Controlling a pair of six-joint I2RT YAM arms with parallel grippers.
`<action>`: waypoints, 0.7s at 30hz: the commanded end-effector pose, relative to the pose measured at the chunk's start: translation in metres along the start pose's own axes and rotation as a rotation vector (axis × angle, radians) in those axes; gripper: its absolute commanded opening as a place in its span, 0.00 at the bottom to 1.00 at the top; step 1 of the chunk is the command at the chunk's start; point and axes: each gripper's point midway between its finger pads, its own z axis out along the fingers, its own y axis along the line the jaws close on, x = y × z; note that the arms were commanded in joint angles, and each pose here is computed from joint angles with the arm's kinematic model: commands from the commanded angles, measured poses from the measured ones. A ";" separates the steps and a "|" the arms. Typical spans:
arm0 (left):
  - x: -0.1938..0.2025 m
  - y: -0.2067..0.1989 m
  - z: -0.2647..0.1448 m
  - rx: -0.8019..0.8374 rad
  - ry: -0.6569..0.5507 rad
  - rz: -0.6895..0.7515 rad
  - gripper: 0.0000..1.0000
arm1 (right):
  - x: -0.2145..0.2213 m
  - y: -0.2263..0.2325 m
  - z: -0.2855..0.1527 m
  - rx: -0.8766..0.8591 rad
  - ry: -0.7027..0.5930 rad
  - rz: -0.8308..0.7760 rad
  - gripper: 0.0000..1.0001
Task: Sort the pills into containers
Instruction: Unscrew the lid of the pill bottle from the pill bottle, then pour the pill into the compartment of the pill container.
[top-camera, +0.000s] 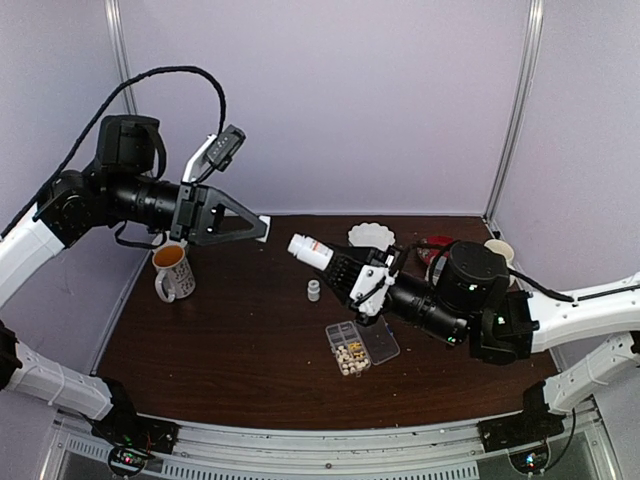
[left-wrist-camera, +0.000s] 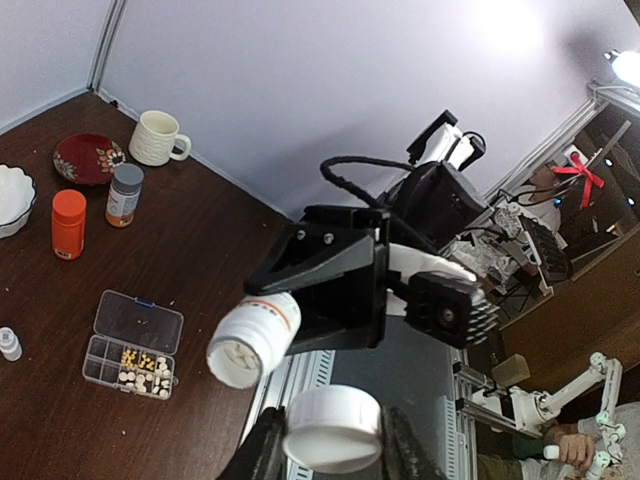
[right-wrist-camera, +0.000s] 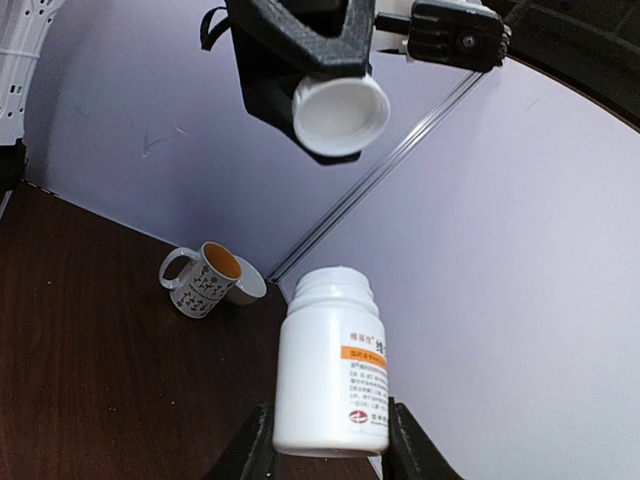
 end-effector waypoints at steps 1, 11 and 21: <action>-0.015 -0.013 -0.016 0.017 -0.051 -0.014 0.00 | 0.004 -0.021 -0.012 0.088 0.016 0.025 0.01; -0.016 0.000 -0.020 -0.074 -0.067 0.089 0.00 | 0.026 -0.013 -0.032 0.089 0.033 0.195 0.00; -0.010 0.040 -0.029 -0.311 -0.052 0.183 0.00 | 0.091 0.008 -0.061 0.139 0.129 0.483 0.00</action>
